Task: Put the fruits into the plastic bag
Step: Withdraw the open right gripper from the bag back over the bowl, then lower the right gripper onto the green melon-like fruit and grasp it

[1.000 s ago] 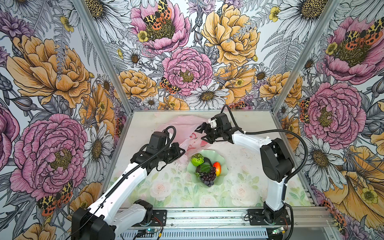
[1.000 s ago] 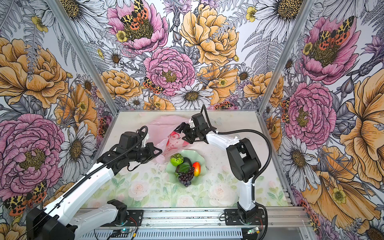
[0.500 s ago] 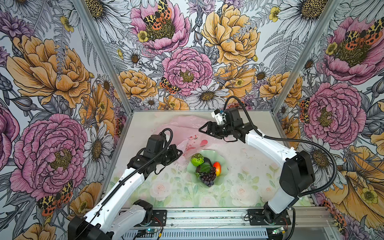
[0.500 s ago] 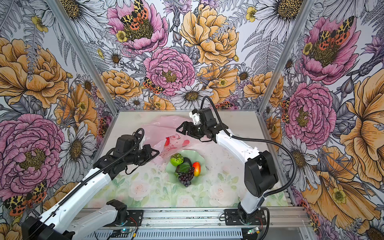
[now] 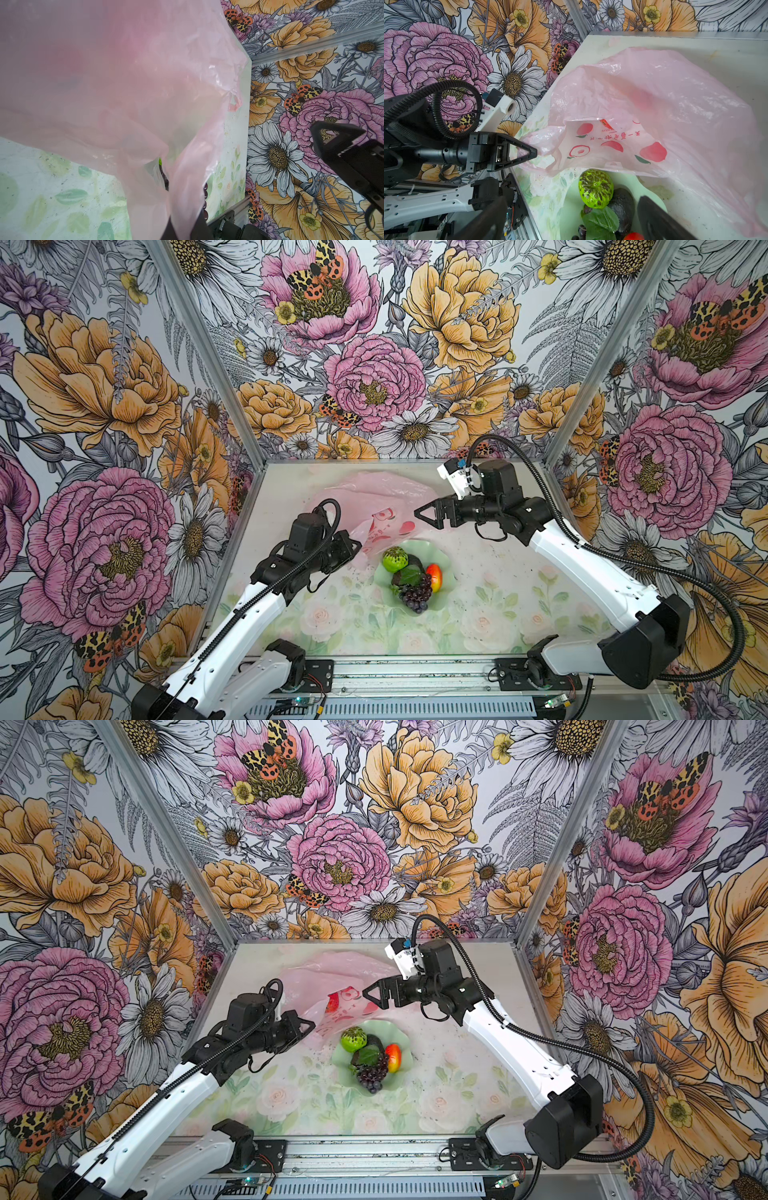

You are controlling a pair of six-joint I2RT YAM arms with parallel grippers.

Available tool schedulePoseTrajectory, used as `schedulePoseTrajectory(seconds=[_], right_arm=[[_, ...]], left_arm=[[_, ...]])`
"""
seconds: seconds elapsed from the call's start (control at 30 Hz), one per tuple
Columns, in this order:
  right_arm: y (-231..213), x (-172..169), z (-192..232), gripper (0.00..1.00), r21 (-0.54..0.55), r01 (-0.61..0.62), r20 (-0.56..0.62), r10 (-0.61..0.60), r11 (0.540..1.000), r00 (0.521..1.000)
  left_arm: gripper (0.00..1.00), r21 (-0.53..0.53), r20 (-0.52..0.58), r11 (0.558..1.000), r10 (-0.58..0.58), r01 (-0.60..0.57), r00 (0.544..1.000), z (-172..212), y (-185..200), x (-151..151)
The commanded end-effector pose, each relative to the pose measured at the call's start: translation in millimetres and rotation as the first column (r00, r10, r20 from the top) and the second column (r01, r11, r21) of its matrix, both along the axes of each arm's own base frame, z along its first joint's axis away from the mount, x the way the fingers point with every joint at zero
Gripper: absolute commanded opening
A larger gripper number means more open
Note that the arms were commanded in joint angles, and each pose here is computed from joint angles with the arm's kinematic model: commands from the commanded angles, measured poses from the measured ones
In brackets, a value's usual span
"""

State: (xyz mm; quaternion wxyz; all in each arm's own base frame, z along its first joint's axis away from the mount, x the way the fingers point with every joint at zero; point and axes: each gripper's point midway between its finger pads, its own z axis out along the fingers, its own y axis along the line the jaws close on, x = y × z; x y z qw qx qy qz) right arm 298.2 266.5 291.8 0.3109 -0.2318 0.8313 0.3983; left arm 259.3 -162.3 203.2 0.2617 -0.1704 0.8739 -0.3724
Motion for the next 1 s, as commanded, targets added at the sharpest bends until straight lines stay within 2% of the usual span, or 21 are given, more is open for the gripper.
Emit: schedulePoseTrajectory(seconds=[0.0,0.1,0.33,0.77,0.97], right_arm=[[-2,-13,-1,0.99,-0.075,-0.047,0.03,0.049,0.996,0.998],[3,-22,-6,1.0,-0.144,-0.092,0.042,0.099,0.985,0.994],[14,-33,-30,1.0,-0.328,-0.173,0.024,0.192,0.929,0.981],[39,-41,-71,1.0,-0.489,-0.244,-0.063,0.245,0.837,0.968],[48,-44,-96,1.0,-0.573,-0.272,-0.112,0.255,0.773,0.961]], left_arm=[[0.0,-0.011,0.036,0.999,0.04,-0.04,0.999,5,5,8],[0.0,-0.015,0.034,0.999,0.04,-0.039,0.999,4,4,9],[0.0,-0.016,0.03,0.999,0.039,-0.038,0.999,3,2,11],[0.0,-0.018,0.018,1.0,0.017,-0.016,1.0,1,-2,13],[0.0,-0.022,0.013,1.0,0.005,-0.005,1.0,-1,-3,10]])
